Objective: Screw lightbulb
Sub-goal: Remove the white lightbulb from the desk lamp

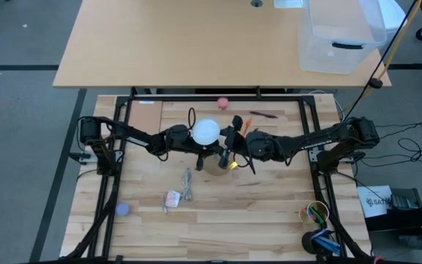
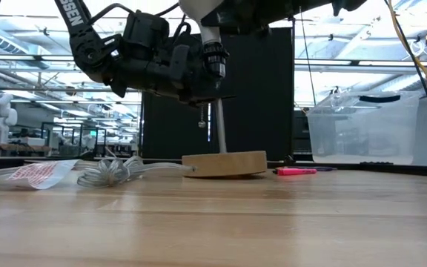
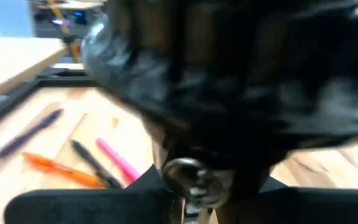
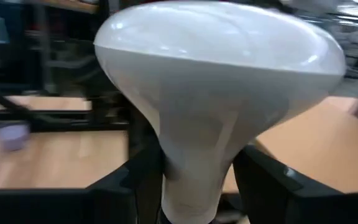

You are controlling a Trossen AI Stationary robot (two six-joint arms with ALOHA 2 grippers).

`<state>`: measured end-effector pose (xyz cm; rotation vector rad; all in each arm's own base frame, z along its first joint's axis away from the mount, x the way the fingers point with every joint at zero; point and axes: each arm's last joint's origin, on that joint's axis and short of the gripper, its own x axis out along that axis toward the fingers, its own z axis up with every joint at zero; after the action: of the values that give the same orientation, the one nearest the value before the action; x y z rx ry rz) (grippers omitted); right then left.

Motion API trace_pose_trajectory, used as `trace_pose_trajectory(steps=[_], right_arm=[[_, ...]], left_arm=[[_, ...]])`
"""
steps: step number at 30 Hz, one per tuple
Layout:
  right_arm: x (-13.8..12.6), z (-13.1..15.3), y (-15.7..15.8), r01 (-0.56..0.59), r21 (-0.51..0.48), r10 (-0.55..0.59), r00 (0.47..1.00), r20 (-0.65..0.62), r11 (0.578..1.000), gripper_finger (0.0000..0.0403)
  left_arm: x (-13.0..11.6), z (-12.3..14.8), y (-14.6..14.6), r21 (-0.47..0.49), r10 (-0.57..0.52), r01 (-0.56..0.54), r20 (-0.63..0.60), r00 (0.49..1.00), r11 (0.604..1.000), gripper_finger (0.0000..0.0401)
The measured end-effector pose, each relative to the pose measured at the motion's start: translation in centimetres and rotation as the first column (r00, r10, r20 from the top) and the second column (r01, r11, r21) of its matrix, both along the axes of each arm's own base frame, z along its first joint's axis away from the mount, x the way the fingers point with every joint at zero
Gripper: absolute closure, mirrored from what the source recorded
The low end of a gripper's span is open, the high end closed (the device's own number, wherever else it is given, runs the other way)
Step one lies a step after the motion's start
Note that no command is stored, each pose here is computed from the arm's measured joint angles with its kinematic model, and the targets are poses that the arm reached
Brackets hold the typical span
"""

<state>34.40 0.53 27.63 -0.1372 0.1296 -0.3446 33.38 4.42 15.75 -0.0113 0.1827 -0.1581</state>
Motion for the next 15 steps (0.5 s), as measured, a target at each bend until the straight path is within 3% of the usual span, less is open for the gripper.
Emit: trace_pose_trajectory(steps=[4,9,15], right_arm=[[0.1,-0.1,-0.7,-0.112,-0.002,0.112,0.994,-0.017,0.994,0.0232],[-0.4,0.4,-1.5,-0.127,0.018,0.127,0.991,-0.03,0.992,0.0227],[-1.9,1.2,-0.4,-0.138,0.037,0.141,0.986,-0.089,0.99,0.0188]], left_arm=[[-0.1,-0.1,0.0,0.005,-0.083,0.083,-0.007,0.997,0.997,0.0371],[-0.1,-0.1,0.0,-0.012,-0.094,0.093,-0.009,0.996,0.996,0.0371],[-0.1,-0.2,0.0,-0.036,-0.109,0.108,-0.027,0.994,0.994,0.0372]])
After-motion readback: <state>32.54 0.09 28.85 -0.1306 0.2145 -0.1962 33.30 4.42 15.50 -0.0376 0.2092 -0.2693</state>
